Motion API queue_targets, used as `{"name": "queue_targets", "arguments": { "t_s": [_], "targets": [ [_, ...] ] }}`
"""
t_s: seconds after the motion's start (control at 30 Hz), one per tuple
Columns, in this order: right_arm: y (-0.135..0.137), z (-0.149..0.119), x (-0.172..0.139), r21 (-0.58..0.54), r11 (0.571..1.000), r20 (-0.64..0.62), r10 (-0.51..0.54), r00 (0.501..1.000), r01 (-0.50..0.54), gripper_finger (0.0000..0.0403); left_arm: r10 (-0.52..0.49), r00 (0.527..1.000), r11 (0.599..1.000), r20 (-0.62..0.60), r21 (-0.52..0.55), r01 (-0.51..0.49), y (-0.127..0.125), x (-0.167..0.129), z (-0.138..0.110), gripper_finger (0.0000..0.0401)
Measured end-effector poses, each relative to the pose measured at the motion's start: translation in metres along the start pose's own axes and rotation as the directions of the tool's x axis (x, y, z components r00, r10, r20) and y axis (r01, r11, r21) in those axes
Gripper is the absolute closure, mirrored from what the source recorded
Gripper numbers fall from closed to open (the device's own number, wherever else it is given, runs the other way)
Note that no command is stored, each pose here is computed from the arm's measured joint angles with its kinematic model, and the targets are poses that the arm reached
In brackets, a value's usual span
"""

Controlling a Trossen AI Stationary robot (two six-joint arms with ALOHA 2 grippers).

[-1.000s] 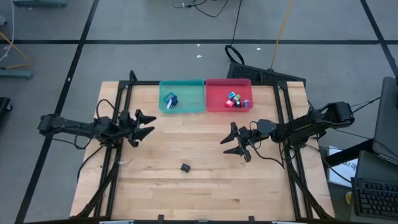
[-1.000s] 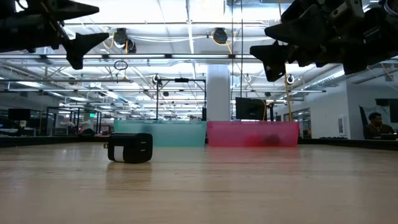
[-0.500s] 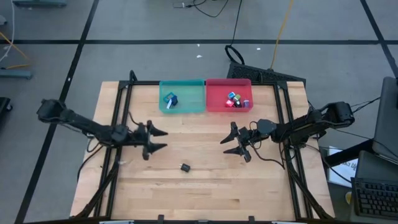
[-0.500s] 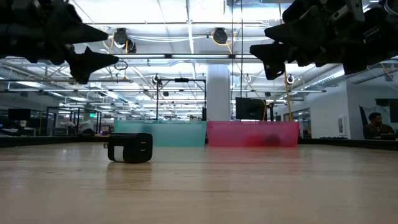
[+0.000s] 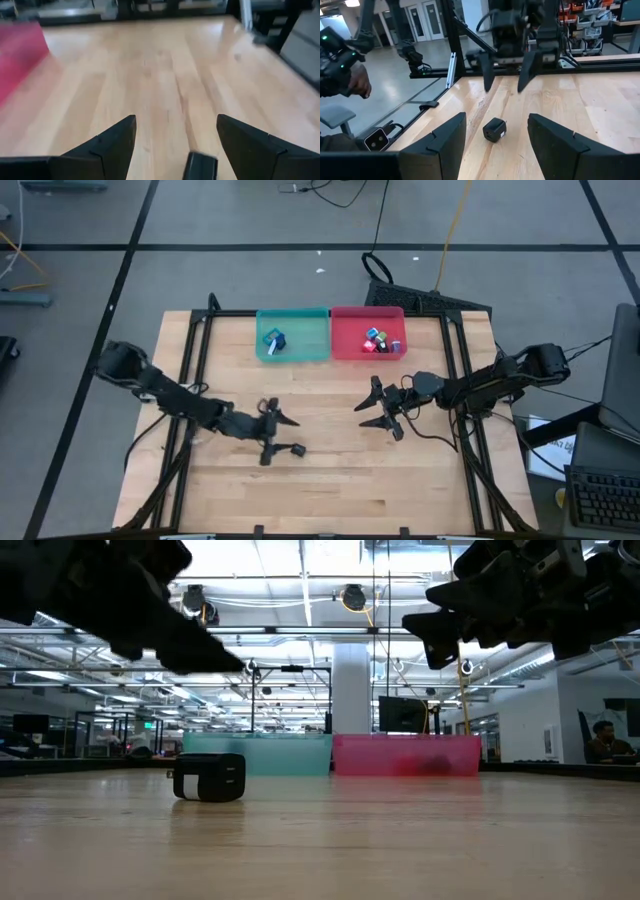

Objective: Sort charging adapters and watches
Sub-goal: Put the black charging adapter in the red bin

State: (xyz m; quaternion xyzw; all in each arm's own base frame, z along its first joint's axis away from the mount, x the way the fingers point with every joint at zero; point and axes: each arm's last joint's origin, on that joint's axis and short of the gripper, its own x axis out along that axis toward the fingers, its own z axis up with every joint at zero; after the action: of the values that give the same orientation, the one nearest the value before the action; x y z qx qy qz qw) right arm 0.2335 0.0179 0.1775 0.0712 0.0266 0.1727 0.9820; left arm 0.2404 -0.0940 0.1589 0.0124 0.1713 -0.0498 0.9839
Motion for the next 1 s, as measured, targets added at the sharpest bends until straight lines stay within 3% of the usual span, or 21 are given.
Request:
{"name": "queue_targets", "arguments": {
  "t_s": [0.2, 0.43, 1.0],
  "targets": [
    [0.0, -0.002, 0.0, 0.007, 1.0, -0.021, -0.003, 1.0, 0.003, 0.0202, -0.03, 0.983, 0.996, -0.181, -0.087, 0.014, -0.008, 0.021, -0.028, 0.0123],
    [0.0, -0.002, 0.0, 0.006, 1.0, -0.019, -0.003, 1.0, 0.003, 0.0202, -0.049, 0.956, 0.984, -0.288, -0.175, -0.002, -0.009, 0.03, -0.051, 0.0123],
    [0.0, -0.002, 0.0, -0.001, 1.0, -0.018, -0.003, 1.0, 0.003, 0.0202, -0.006, 0.952, 1.0, -0.307, -0.001, 0.005, -0.006, 0.033, -0.058, 0.0123]
  ]
}}
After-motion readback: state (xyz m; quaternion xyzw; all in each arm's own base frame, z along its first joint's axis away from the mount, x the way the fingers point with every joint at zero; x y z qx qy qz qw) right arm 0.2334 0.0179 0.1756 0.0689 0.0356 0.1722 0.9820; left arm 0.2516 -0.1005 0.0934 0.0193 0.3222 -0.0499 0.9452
